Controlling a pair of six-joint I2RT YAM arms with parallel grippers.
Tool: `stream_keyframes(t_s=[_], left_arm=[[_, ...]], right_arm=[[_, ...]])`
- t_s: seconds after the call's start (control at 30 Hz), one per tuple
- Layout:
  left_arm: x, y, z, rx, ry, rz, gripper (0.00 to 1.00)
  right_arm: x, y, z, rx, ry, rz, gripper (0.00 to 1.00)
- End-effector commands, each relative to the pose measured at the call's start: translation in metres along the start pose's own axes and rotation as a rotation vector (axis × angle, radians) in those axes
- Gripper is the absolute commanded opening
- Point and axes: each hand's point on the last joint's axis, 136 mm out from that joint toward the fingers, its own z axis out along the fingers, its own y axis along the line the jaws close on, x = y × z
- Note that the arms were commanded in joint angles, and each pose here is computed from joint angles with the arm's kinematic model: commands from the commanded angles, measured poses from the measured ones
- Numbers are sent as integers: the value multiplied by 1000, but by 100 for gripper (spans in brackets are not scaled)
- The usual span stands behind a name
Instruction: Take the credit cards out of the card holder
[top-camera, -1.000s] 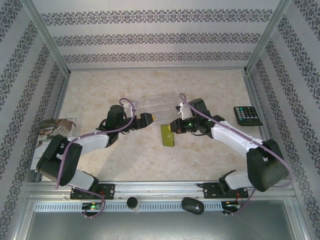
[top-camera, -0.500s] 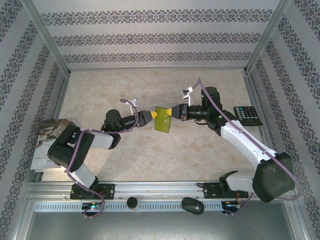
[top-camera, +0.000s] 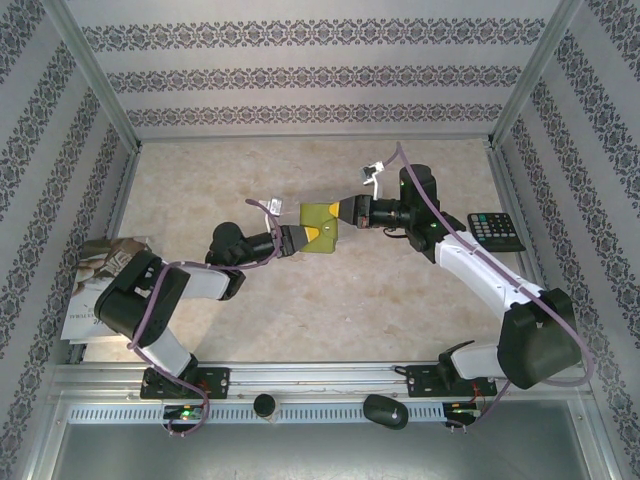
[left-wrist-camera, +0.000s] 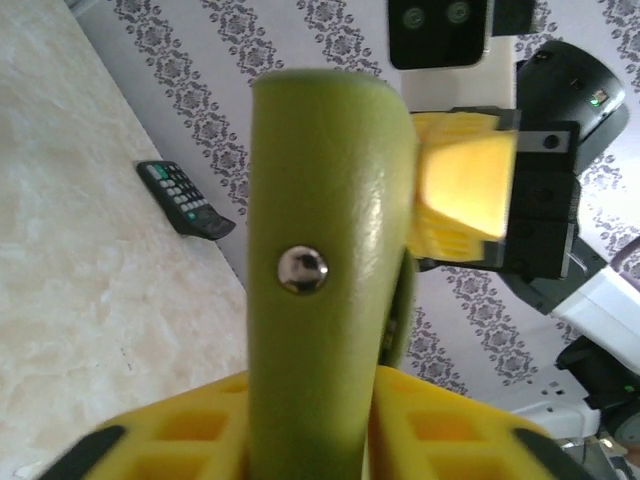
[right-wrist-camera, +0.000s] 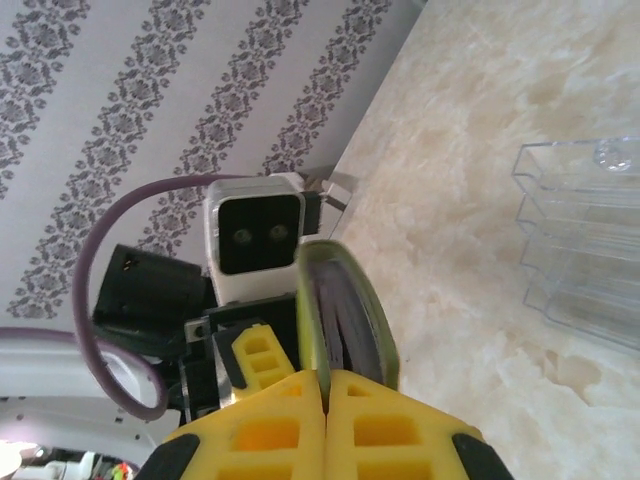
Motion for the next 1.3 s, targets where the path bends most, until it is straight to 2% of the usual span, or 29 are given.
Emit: stream_keyframes(t_s=[0.0,0.03,0.17,0.2,0.37,0.5,0.7,0.9,1.1,1.27], left_arm=[[-11,-26,4,55,-28,56,15],[-12,-25,4,48,-33,57,11],[-14,-26,3,-8,-49,87,4],[-14,-26,3,-32,-49,96,1],[-19,-15,-1,-230,-45,112,0],[-23,-16,-7,-353,-59,144,0],[-30,-19,-13,-421,-105,156,0],[-31,-9,-15,-499,-105,123,0],[-31,-6,-15,-534,-99,94,0],[-31,-8,-17,-539,-105,90,0]], right_arm=[[-18,10,-1,4,-49,-48,0],[-18,7,-1,25,-56,-47,3],[-23,-12,-5,144,-102,-40,38],[-25,-15,-7,170,-113,-42,42],[-27,-29,-27,324,-173,-79,52],[-22,-30,-38,435,-198,-148,54],[-7,-15,-28,509,-172,-284,54],[13,-12,-4,574,-63,-407,54],[24,-11,20,630,23,-506,54],[19,-10,31,635,35,-518,55]])
